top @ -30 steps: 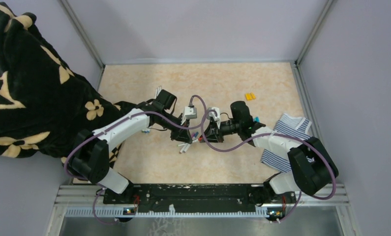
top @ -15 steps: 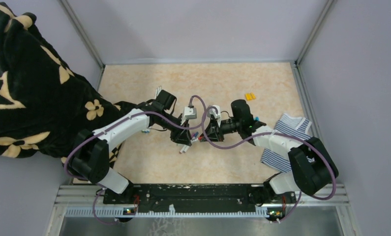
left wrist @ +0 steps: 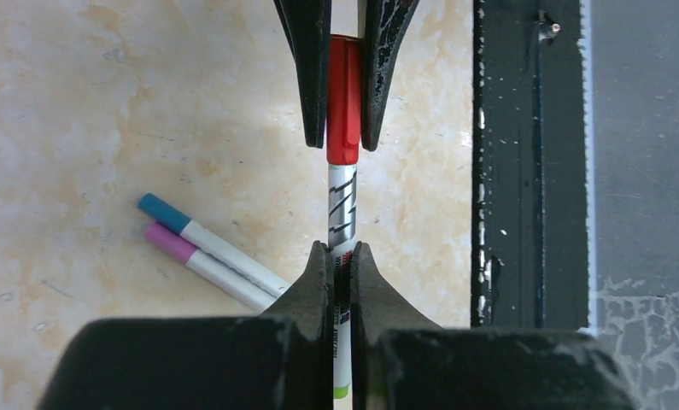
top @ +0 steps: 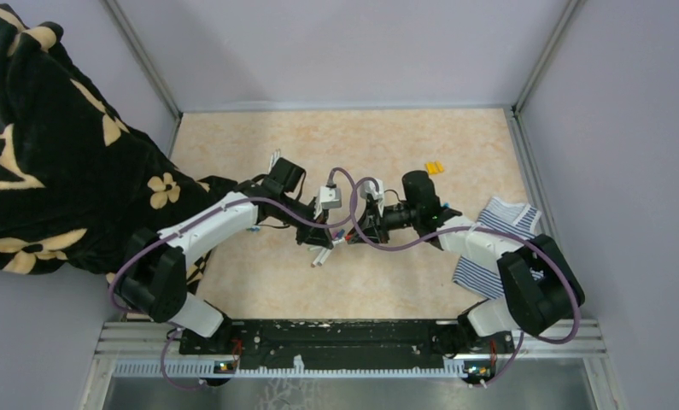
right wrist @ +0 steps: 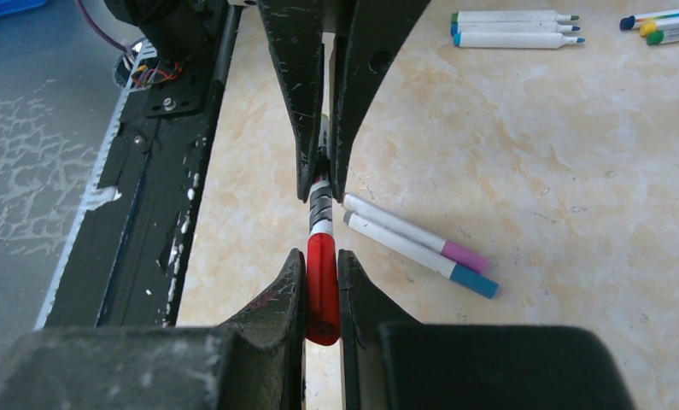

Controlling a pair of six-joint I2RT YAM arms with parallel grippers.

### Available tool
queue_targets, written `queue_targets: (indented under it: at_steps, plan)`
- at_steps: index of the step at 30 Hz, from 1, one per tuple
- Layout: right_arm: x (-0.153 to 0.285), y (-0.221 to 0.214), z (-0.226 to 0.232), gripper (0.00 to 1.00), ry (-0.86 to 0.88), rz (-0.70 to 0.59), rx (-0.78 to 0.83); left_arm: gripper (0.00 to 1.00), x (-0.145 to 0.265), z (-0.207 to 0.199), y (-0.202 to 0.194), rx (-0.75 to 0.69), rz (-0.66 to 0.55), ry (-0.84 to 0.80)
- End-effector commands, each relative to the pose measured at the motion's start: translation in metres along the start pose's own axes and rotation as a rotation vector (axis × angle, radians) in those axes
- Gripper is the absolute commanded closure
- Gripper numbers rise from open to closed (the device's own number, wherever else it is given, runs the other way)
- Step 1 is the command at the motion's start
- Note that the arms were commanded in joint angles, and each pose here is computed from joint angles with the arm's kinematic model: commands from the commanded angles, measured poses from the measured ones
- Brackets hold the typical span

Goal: Open the pen caps
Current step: Open the pen cap from the pen.

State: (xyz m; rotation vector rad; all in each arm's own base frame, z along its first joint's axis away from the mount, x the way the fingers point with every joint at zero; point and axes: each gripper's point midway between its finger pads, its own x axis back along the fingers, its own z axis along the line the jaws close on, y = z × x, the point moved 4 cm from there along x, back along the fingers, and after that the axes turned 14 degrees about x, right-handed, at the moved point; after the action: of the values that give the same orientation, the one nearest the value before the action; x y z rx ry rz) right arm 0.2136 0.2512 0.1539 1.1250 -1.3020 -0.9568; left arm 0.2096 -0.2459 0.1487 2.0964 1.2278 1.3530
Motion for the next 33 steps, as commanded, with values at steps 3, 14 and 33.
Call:
queue_targets:
  at_steps: [3, 14, 33]
  plan:
    - [0.003, 0.025, -0.019, 1.00, -0.005, -0.060, 0.006, 1.00, 0.015, 0.015, 0.012, -0.069, -0.061, 0.194]
    - [0.011, 0.023, -0.022, 1.00, -0.029, -0.058, 0.056, 1.00, 0.014, 0.011, 0.009, -0.072, -0.044, 0.168]
    - [0.032, 0.032, -0.019, 1.00, -0.062, -0.047, 0.229, 1.00, 0.007, 0.033, -0.004, 0.018, 0.030, 0.217]
